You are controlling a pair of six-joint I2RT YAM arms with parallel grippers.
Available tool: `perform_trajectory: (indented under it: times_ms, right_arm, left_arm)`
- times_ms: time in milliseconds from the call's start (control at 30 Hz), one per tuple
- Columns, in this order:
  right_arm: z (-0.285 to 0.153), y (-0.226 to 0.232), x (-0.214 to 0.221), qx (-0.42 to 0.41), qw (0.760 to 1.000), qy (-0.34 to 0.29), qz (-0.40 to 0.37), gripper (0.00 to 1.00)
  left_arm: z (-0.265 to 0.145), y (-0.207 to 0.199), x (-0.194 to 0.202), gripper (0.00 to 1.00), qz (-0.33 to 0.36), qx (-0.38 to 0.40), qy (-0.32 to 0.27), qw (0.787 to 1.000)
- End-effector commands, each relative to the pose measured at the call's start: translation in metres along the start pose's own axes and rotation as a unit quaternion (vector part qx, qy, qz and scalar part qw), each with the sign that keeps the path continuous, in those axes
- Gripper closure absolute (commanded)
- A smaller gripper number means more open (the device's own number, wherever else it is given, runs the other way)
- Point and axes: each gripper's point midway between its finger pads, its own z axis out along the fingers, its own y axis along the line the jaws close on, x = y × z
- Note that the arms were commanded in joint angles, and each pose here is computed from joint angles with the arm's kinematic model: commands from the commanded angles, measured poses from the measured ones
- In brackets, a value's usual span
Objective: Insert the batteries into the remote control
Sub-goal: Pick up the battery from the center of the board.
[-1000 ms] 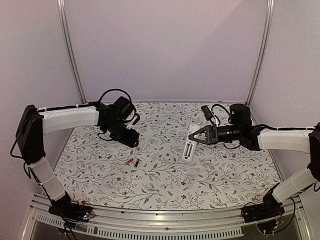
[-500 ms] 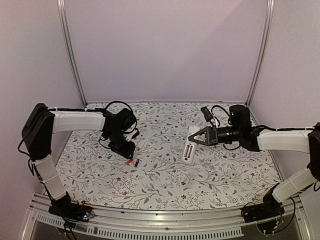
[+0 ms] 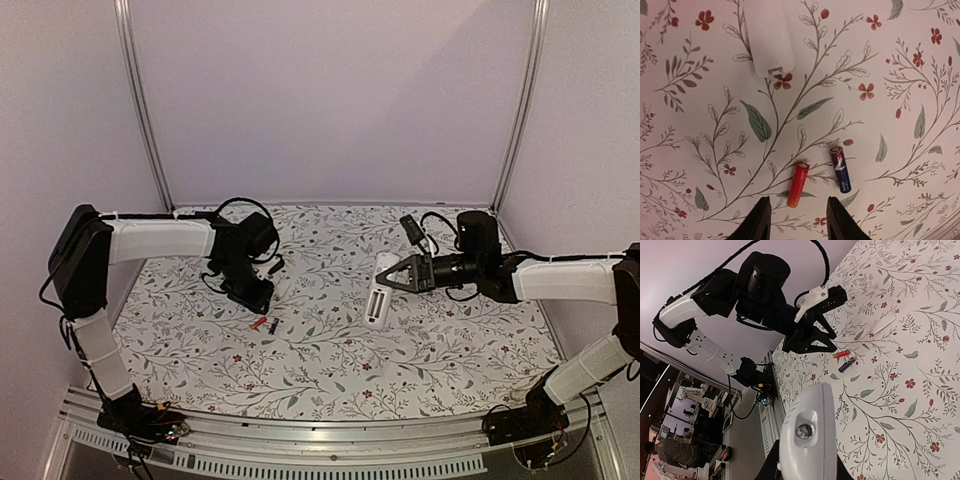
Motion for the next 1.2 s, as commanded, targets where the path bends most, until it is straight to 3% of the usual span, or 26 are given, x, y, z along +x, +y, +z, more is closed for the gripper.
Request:
perform_trajectory:
  times_ms: [0,567,1167]
  right_arm:
    - [0.003,-0.003,0.005,-0.002,1.0,0.003,-0.002,1.0]
    - [0.004,-0.007,0.005,0.003,1.0,0.004,0.004,1.0]
    - [0.002,-0.023,0.002,0.028,0.999,-0.006,0.029,1.0]
  left_arm:
    - [-0.006,-0.015,-0.002,0.62,0.017,0.007,0.005,1.0]
    - [0.024,-0.039,-0.001,0.67,0.03,0.012,0.03,0.999]
    - [0.042,-0.054,0.009,0.83,0.046,0.001,0.057,0.997]
